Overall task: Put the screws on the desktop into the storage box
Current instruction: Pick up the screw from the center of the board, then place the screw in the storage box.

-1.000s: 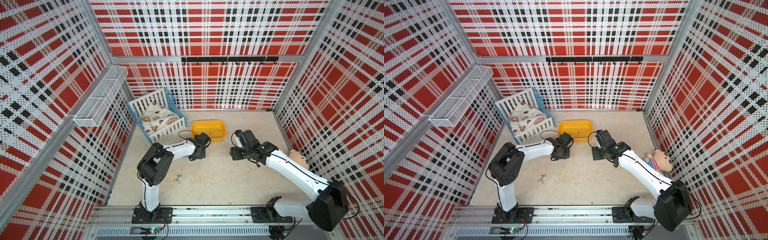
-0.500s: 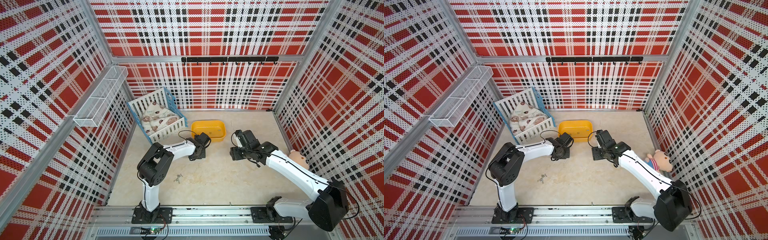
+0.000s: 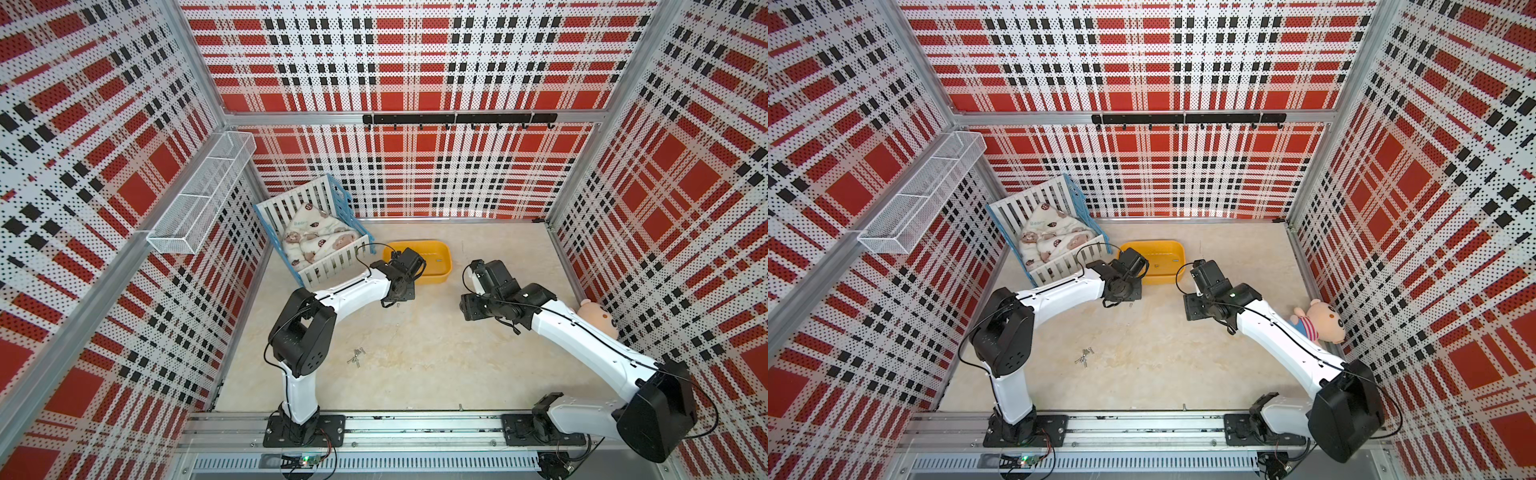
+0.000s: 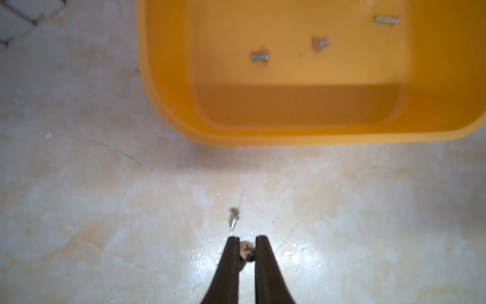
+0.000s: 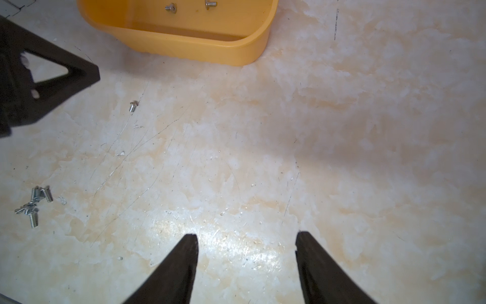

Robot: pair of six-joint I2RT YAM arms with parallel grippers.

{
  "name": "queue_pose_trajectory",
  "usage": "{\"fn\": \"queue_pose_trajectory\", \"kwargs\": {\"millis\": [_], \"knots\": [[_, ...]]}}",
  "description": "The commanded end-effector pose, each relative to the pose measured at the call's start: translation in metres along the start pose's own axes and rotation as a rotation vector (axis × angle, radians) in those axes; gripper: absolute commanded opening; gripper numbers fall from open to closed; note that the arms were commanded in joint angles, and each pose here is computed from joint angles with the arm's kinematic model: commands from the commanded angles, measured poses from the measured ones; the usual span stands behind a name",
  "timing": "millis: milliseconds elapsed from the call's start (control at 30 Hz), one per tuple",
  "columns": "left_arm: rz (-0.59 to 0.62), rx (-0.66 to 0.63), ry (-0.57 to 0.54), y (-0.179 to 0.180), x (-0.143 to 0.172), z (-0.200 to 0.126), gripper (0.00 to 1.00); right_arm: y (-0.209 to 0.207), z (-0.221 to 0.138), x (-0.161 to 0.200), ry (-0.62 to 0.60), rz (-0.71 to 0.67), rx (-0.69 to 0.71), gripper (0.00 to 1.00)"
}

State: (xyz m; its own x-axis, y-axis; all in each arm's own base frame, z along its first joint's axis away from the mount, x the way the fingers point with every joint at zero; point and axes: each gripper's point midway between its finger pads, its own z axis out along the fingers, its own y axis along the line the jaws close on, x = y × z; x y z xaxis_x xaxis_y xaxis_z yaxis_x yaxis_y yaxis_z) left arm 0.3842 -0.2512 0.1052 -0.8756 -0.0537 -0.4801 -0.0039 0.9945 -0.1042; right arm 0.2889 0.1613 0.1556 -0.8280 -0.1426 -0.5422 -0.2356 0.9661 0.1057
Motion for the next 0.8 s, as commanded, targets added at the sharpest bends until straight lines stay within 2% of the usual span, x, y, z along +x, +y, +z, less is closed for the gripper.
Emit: {"fn": "queue_pose_trajectory", "kwargs": {"millis": [0,167,400,533,767], "knots": [[0.005,-0.02,-0.037,0.004,-0.026,-0.006,0.11,-0.004,-0.006,-0.007,-0.034,0.019,0.011,0.65],[-0.008,0.007,-0.057,-0.009,-0.06,0.011,0.1,-0.004,-0.009,-0.009,-0.041,0.02,0.014,0.65],[-0.035,0.029,-0.047,-0.017,-0.096,0.05,0.1,-0.004,-0.011,-0.011,-0.046,0.022,0.012,0.65],[-0.041,0.027,-0.028,-0.02,-0.103,0.073,0.1,-0.003,-0.012,-0.012,-0.049,0.024,0.008,0.65],[-0.054,0.017,0.02,-0.015,-0.098,0.112,0.1,-0.002,-0.012,-0.012,-0.047,0.024,0.005,0.65]]}}
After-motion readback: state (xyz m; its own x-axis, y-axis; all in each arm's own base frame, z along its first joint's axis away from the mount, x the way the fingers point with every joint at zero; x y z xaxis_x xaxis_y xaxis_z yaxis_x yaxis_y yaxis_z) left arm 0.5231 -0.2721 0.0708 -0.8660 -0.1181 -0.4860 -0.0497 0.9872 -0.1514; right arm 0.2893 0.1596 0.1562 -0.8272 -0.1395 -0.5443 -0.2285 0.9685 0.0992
